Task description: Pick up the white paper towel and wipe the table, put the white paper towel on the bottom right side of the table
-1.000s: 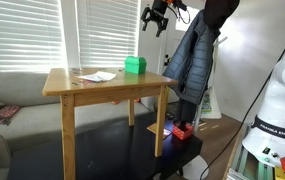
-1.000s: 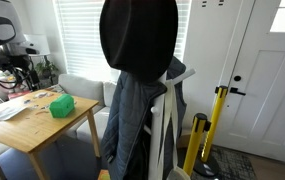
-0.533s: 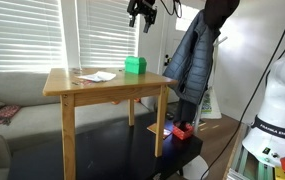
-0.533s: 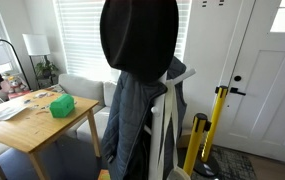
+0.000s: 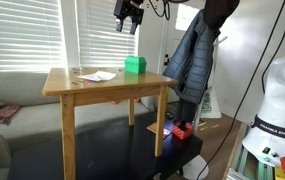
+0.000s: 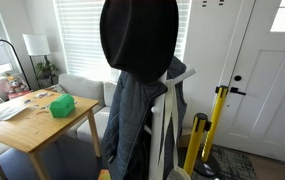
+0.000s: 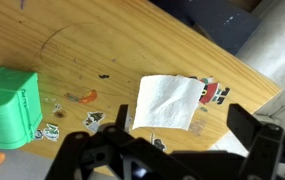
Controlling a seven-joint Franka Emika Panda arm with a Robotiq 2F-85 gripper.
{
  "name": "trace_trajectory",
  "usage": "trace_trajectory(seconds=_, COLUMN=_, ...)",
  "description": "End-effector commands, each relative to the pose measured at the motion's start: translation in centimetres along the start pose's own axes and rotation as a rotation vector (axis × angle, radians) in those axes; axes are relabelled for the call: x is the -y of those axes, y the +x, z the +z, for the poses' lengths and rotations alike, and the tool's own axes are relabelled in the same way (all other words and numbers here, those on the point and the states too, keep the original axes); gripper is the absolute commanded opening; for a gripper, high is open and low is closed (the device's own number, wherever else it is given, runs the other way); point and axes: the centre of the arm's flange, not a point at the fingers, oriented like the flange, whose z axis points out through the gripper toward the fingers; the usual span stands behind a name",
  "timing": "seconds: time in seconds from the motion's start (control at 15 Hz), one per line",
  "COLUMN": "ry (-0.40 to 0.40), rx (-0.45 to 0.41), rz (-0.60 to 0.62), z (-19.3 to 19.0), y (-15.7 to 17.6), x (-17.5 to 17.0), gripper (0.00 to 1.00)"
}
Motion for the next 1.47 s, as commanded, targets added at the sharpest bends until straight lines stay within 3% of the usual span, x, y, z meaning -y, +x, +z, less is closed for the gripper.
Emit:
trace_trajectory(seconds=0.0, ry=-0.001, rx=-0.003, rz=0.005, z=-0.2, y=0.1, x=-0.3, gripper=1.00)
trace_trajectory(seconds=0.33, ry=0.007, rx=-0.027, rz=-0.047, z=0.5, y=1.2, x=0.3, gripper=1.00)
trace_trajectory(seconds=0.6, ry=0.001, rx=-0.020, rz=-0.118, z=5.7, y=4.1, x=2.5, gripper=1.00)
trace_trajectory(seconds=0.93, ry=0.028, rx=-0.088, rz=-0.145, z=11.9, y=6.9, x=3.2, gripper=1.00)
trace_trajectory(seconds=1.4, ry=0.063, rx=-0.129, rz=-0.164, z=17.3, y=8.6, x=3.5, gripper=1.00)
